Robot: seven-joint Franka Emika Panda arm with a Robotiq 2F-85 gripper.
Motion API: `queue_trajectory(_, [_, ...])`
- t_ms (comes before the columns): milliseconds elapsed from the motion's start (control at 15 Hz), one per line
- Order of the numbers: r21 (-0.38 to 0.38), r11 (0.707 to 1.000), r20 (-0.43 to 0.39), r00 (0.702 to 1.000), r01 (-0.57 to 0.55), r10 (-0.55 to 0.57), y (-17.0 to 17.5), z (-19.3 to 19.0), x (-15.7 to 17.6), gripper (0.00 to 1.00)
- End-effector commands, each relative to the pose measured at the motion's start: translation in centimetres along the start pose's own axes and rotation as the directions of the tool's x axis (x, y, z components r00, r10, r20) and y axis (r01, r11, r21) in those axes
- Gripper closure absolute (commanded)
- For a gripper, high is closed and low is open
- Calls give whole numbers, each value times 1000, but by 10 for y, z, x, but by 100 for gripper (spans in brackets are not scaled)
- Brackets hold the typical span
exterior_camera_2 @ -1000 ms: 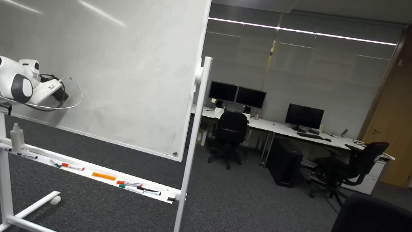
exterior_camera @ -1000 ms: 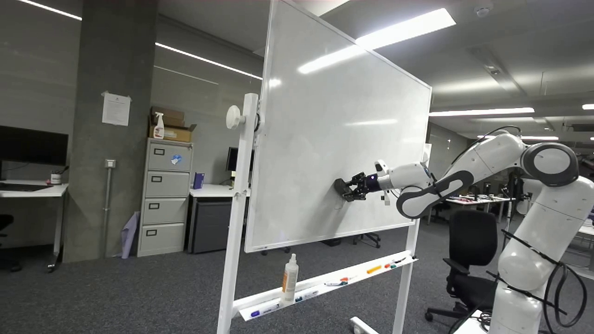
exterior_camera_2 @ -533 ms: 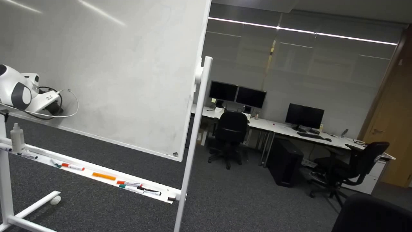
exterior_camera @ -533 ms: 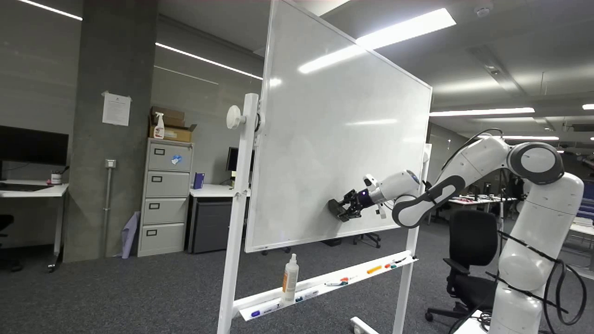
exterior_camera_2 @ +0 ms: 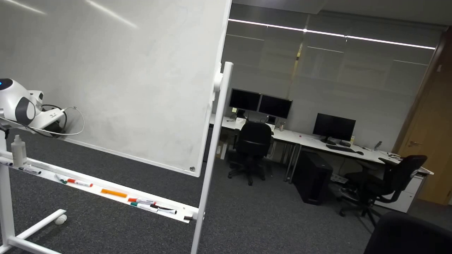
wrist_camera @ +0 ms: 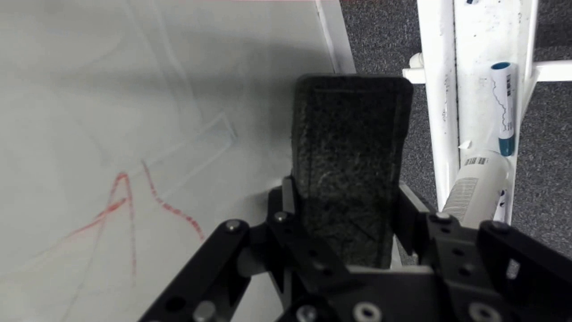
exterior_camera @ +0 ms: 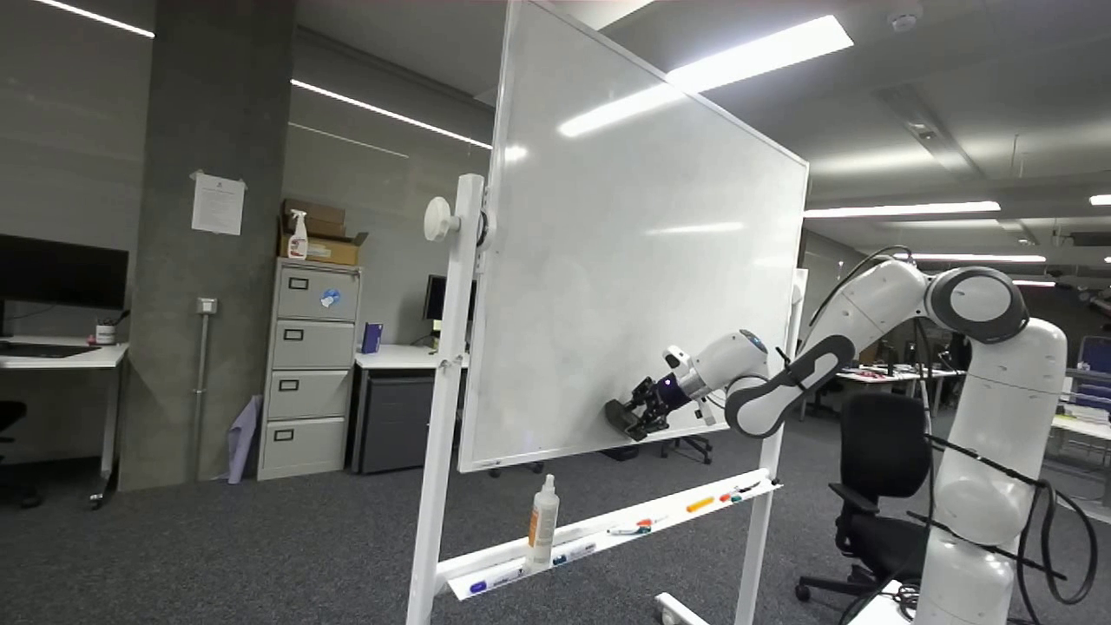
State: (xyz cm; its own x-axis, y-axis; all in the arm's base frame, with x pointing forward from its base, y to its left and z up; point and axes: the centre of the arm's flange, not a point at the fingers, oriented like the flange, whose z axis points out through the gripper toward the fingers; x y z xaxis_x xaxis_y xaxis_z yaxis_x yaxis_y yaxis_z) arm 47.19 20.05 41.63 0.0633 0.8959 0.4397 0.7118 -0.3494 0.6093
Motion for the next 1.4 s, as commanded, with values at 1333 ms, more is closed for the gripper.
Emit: queue_trajectory(1333, [-188,936,260,934,298,-245,92,-119,66,70])
